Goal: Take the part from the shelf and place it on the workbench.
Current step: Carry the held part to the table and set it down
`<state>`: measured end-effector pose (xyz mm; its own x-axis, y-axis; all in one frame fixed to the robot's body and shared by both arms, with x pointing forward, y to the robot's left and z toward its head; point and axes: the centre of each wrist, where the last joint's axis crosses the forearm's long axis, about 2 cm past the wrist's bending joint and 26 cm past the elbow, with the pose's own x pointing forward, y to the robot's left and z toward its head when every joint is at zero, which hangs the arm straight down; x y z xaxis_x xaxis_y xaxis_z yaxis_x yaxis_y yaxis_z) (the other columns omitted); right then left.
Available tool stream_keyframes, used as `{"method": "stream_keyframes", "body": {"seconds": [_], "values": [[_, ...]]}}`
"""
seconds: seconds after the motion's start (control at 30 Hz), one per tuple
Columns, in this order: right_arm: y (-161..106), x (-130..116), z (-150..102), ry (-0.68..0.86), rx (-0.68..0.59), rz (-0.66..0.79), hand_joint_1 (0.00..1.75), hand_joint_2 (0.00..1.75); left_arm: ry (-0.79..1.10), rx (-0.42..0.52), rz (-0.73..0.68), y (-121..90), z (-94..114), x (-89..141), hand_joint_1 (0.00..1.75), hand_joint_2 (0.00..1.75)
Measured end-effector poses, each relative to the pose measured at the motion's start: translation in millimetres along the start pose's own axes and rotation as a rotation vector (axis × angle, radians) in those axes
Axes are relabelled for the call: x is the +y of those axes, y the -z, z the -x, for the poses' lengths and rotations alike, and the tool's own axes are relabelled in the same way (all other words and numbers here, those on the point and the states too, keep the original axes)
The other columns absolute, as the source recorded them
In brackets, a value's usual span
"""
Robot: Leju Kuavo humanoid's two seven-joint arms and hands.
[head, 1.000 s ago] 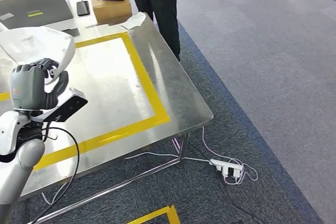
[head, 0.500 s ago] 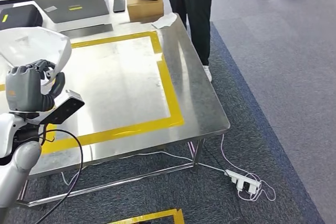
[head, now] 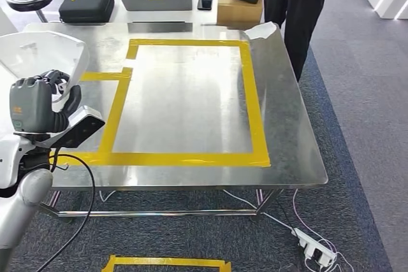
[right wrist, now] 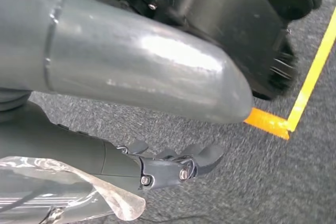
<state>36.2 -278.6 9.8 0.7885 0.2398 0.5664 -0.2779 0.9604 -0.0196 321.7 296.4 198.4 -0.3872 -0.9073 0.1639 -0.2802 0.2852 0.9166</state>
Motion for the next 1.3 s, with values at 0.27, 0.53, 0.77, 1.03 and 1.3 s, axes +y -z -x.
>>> {"method": "stream_keyframes", "body": {"seconds": [0.27,0.53,0.77,1.03,1.3], "values": [[0.2,-0.2,-0.5,-0.002,-0.003,0.000,0.00,0.00,-0.003,-0.001,-0.002,0.2,-1.3,-0.5,1.73,1.75],[0.6,-0.3,-0.8,0.009,-0.001,-0.002,0.00,0.00,0.000,-0.017,0.018,3.2,-1.0,0.5,1.73,1.75],[5.1,-2.3,-7.1,0.007,-0.026,-0.009,0.00,0.00,0.002,-0.086,0.108,16.2,1.4,-4.2,1.73,1.75],[6.9,-3.1,-8.5,-0.002,-0.026,-0.012,0.00,0.00,0.085,-0.017,0.323,36.8,5.9,-18.3,1.73,1.75],[9.8,-4.7,-10.8,-0.016,-0.019,-0.013,0.00,0.00,0.147,0.061,0.470,53.1,13.0,-41.1,1.73,1.75]]}}
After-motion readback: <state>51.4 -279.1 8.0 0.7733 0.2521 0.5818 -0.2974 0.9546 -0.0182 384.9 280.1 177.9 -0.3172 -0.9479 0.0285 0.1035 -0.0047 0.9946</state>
